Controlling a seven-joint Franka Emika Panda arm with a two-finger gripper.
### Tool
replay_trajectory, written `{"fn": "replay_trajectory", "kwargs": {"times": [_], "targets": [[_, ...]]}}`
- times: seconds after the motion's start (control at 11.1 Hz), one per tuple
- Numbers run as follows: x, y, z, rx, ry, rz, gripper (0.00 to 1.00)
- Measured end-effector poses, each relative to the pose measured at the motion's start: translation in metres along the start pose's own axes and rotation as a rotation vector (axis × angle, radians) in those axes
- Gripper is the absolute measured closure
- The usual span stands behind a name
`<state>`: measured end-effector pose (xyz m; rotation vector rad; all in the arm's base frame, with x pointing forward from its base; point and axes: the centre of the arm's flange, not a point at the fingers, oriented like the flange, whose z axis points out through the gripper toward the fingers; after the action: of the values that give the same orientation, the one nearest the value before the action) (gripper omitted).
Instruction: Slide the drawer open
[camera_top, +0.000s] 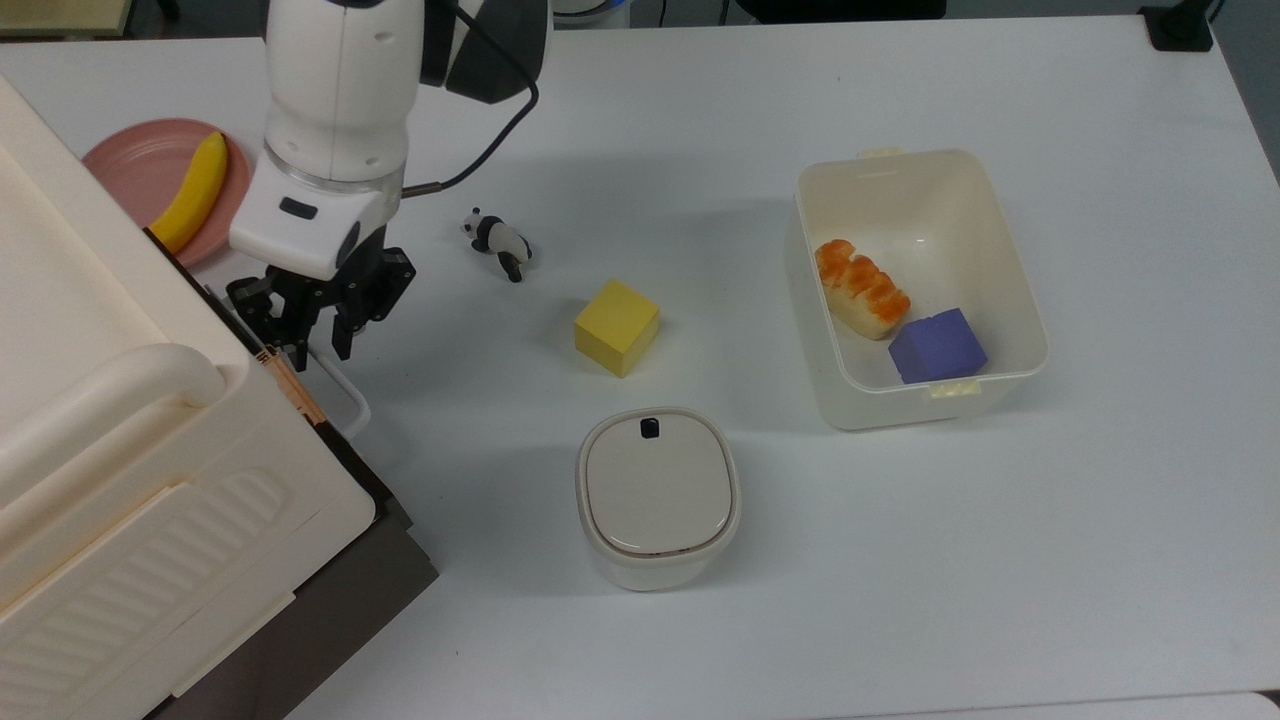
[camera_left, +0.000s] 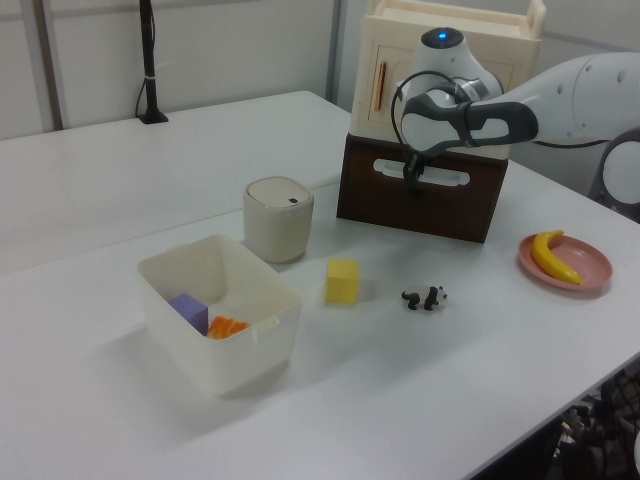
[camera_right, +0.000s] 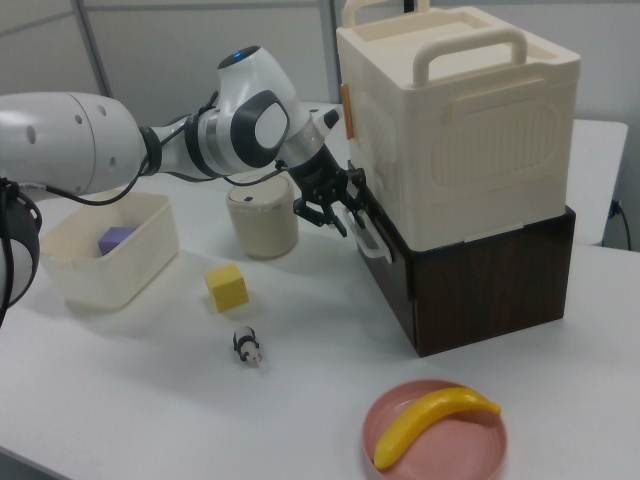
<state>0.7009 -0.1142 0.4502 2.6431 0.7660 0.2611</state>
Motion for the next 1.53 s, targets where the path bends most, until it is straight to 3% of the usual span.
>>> {"fn": "replay_trajectory", "kwargs": {"times": [0.09, 0.27, 0.63, 1.53], "targets": [[-0.0008, 0.0034, -0.0019, -0.004, 0.003, 0.005, 0.72], [-0.0007, 0.0037, -0.0023, -0.004, 0.004, 0.005, 0.74], [0.0004, 0.0024, -0.0025, -0.003, 0.005, -0.006, 0.86], [0.0019, 0.0, -0.003, -0.003, 0.006, -0.037, 0.87]]}}
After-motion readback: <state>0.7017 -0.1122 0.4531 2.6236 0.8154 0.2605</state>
